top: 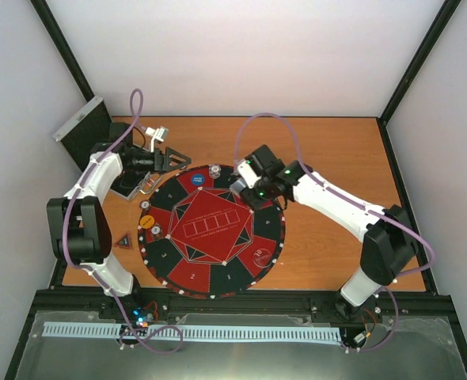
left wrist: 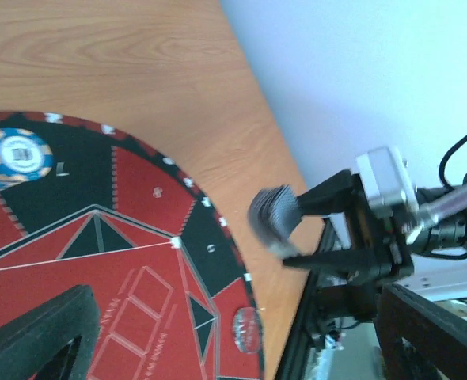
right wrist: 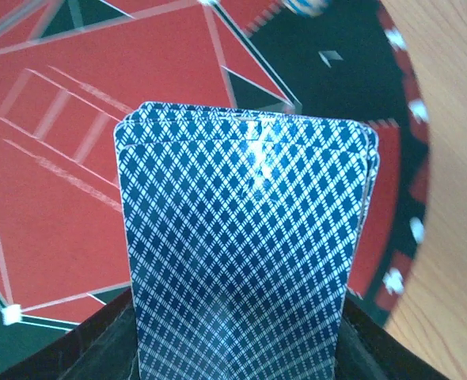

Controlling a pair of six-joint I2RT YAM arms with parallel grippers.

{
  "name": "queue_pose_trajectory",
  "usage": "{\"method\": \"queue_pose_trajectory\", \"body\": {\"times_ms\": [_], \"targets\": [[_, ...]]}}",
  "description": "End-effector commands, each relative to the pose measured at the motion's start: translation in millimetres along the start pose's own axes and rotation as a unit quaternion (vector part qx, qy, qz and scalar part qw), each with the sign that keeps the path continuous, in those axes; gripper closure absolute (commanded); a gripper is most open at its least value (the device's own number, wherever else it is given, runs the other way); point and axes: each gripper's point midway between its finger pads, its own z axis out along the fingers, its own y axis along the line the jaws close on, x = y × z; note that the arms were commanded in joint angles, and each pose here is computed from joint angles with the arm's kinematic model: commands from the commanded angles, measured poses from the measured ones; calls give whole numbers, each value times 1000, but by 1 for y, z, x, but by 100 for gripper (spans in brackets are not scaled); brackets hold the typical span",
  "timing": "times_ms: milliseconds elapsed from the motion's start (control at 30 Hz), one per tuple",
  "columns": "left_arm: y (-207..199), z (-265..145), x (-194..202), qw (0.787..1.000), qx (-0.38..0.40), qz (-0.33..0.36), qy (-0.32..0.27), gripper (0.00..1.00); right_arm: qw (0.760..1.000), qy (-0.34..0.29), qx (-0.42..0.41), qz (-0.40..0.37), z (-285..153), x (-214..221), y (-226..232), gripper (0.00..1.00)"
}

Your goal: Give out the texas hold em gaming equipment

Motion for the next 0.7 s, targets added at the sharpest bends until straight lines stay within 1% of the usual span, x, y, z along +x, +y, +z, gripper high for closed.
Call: {"method": "queue_pose_trajectory", "body": {"times_ms": [0, 133, 333, 467, 667], "targets": [[-25, 20, 2, 997, 74, 19, 10, 2, 993, -42, -43, -104, -7, -40, 46, 63], [-30, 32, 16, 994, 111, 7, 25, 2, 983, -64, -59, -159, -9, -65, 72, 63], [-29, 36, 22, 993, 117, 5, 29, 12, 970, -89, -77, -215, -10, -84, 98, 63], [-35, 37, 25, 991, 129, 13, 34, 17, 967, -90, -77, -225, -7, -92, 101, 63], [-47, 33, 31, 986, 162, 27, 32, 19, 965, -100, -82, -230, -7, -98, 104, 63]]}}
